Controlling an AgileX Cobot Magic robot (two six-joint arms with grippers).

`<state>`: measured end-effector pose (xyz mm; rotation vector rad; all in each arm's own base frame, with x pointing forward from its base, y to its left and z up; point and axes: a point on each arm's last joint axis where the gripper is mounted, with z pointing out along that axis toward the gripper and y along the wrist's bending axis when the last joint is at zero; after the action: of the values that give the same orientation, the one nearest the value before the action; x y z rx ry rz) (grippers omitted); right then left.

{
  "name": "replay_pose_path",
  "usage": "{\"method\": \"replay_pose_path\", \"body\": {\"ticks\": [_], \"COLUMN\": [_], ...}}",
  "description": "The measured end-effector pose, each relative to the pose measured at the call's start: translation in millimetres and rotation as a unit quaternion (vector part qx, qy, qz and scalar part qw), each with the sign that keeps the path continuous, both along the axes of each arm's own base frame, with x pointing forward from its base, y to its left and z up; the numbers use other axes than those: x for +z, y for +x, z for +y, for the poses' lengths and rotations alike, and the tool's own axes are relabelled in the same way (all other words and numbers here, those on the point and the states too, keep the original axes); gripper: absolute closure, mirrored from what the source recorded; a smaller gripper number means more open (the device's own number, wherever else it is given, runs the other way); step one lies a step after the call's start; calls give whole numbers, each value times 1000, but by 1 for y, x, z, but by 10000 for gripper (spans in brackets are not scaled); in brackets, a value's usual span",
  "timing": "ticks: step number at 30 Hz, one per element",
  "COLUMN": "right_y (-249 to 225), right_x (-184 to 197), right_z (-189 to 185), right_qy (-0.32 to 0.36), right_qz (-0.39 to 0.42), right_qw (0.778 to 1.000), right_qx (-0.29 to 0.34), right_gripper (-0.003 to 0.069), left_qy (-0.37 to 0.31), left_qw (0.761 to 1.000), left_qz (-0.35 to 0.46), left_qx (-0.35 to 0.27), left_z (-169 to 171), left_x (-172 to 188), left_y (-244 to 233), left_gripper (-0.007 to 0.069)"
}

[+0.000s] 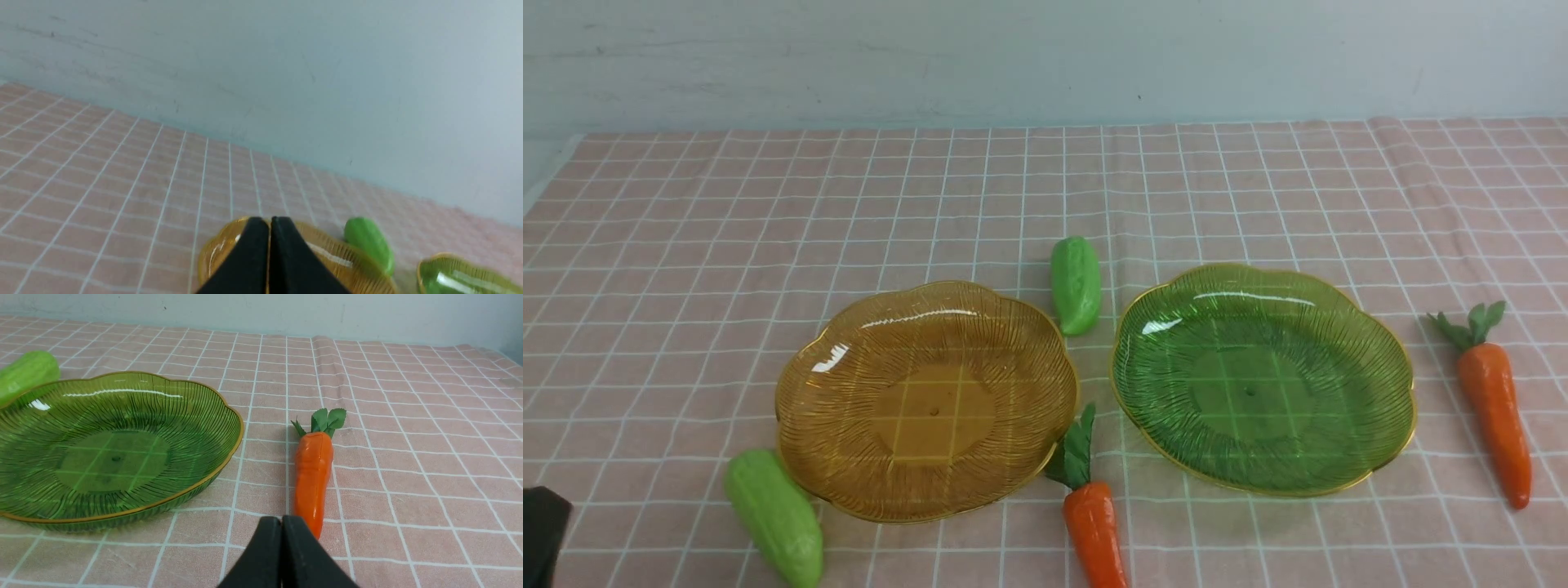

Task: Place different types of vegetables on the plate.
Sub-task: 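Put the green cucumber next to the left plate into that plate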

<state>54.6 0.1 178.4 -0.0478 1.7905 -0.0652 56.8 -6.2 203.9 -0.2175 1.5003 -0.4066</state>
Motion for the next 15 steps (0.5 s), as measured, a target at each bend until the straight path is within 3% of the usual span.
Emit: {"method": "replay_pose_path", "body": {"ticks": [3,8,11,12,13,15], "right_y": [0,2,2,2,2,2], "right_x": [1,12,22,25,26,28], "right_z": [0,1,-1,-3,-3,-5], "right_qy": [0,136,272,336,345,408], "right_qz": [-3,-71,-125,-145,-146,-161], "right_qw": [1000,988,954,930,926,897], "right_qx": [0,-13,-31,-41,-42,-52], "right_gripper": [674,674,674,674,674,674], "left_qy": [-47,-86,-75,-64,-61,-34], "left_qw": [998,990,989,992,992,998], "left_qz": [-46,-114,-127,-111,-108,-23], "left_qx": [14,20,6,-4,-6,-38], "left_z": [3,7,5,3,2,-6], "left_x": [9,40,75,86,88,106], "left_y": [-1,-7,-14,-15,-15,-8], "left_gripper": [629,629,629,629,629,629]}}
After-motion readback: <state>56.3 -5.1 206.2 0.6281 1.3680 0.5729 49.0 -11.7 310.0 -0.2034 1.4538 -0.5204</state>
